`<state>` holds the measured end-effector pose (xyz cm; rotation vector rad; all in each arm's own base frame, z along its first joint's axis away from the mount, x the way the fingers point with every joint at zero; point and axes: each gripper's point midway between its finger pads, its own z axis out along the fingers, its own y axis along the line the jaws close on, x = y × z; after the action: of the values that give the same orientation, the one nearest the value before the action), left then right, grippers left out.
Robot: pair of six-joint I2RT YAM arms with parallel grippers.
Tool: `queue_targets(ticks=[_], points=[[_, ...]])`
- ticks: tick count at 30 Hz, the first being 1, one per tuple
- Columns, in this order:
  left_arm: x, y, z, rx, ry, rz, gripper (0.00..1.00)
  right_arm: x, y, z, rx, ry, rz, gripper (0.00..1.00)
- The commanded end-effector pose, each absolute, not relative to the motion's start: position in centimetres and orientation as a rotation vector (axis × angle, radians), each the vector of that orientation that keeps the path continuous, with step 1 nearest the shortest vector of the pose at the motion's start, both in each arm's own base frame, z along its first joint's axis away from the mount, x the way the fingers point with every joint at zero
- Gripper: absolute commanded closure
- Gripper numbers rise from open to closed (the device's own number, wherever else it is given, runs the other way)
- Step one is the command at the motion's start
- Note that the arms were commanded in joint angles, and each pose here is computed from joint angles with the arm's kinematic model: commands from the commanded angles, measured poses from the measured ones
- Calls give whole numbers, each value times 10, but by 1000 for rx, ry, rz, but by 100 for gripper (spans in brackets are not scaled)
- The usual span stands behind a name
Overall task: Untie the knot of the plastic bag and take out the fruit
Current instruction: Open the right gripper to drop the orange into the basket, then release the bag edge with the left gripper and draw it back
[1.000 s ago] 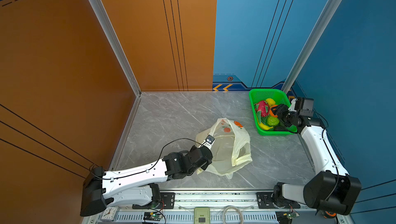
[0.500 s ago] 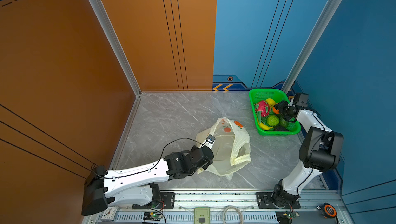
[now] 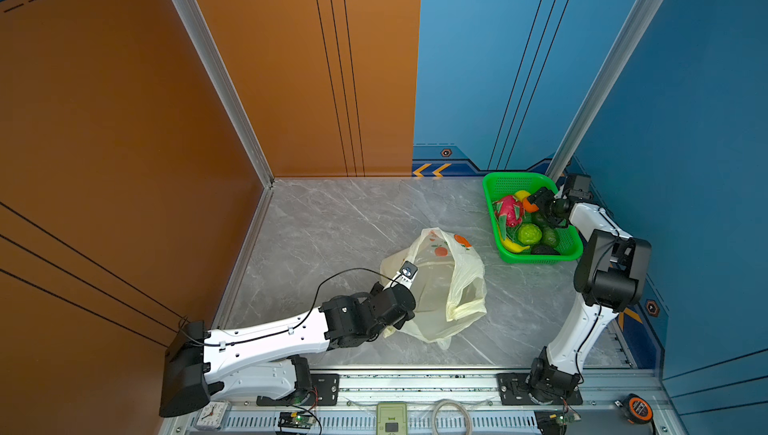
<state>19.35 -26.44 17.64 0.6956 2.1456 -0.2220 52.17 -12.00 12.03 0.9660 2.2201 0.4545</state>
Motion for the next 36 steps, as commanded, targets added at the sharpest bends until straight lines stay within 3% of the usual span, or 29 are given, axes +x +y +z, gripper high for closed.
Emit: queue_targets(ticks=[1, 12, 20, 36], points=[[197, -270, 193, 653, 2113, -238, 100, 520, -119, 142, 913, 2217, 398, 13], [201, -267, 197, 635, 2073, -203, 100, 486, -112, 173, 888, 2210, 353, 10], [214, -273, 203, 627, 1995, -189, 100, 436, -68, 186, 844, 2237, 438, 10], [308, -254, 183, 429, 2012, -203, 100, 291, 37, 213, 664, 2359, 546, 8]])
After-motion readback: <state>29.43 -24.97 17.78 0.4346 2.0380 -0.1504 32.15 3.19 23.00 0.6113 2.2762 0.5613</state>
